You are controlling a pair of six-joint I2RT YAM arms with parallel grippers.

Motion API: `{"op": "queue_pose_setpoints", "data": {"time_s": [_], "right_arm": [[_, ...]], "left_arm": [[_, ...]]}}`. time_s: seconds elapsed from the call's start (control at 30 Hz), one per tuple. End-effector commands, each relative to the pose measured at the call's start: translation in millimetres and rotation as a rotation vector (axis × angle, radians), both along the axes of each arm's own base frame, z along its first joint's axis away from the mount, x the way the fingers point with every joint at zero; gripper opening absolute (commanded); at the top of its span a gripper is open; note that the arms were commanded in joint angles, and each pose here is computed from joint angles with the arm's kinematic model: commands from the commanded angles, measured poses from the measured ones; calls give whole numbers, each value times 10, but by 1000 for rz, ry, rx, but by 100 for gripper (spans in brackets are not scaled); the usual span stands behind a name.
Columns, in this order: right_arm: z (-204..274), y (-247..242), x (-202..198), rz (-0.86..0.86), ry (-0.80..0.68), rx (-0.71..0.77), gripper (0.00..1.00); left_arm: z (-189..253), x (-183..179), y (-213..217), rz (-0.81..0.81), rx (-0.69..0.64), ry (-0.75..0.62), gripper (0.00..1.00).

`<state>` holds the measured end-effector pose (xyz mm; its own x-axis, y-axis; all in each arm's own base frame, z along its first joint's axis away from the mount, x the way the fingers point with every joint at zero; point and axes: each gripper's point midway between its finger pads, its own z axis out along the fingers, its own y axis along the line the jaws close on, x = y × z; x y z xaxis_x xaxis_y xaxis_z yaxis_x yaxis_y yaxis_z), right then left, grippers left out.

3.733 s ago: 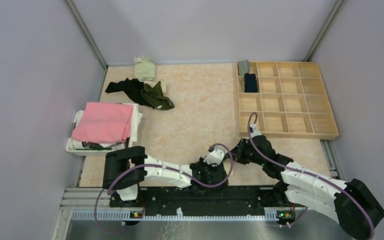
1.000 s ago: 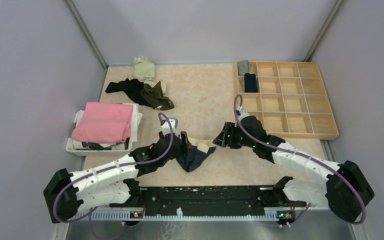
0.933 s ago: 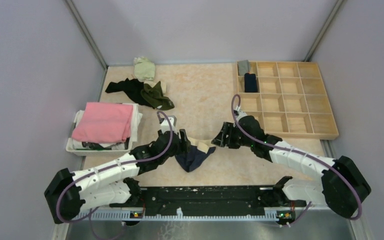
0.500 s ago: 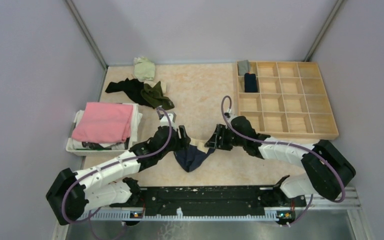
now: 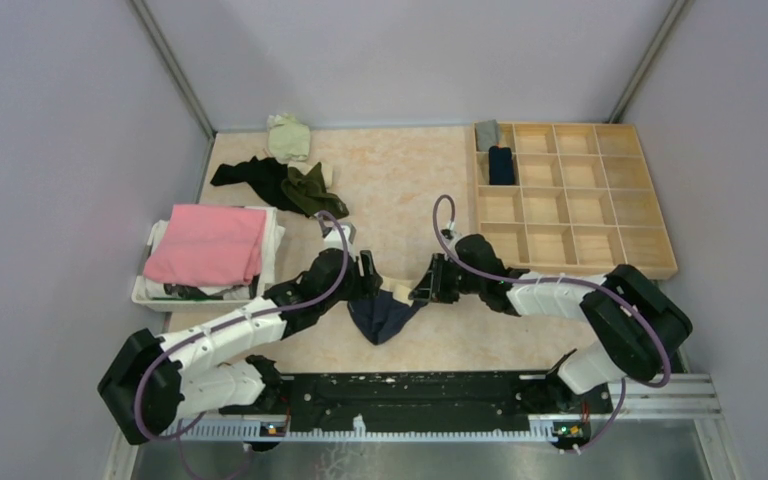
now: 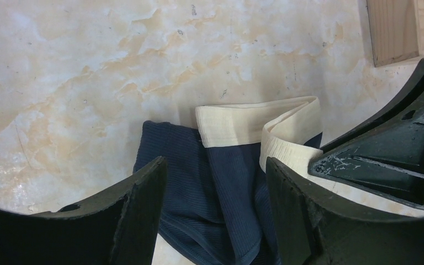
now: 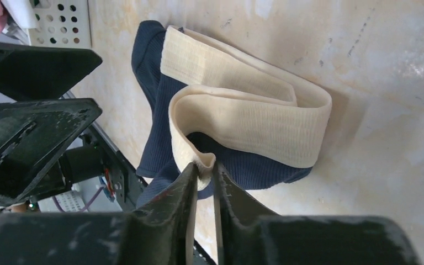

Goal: Roll the underwear
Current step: Fold the underwear at the center of the board.

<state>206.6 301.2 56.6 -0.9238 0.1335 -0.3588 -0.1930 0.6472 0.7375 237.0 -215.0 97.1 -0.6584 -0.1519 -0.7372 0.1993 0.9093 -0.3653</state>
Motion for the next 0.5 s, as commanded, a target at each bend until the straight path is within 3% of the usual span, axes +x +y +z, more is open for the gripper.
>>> {"op": "queue_pose_setpoints", "data": {"time_s": [0.0, 0.07, 0.47], "right_arm": [[190, 93, 117, -15, -82, 62, 10], [185, 42, 122, -37, -92, 46, 0], [60, -256, -19, -91, -88, -32, 0]], "left_arm": [[148, 126, -113, -25, -42, -48, 72], [86, 142, -102, -28, -31, -32, 72], [-125, 371, -286, -88, -27, -9, 59]]}}
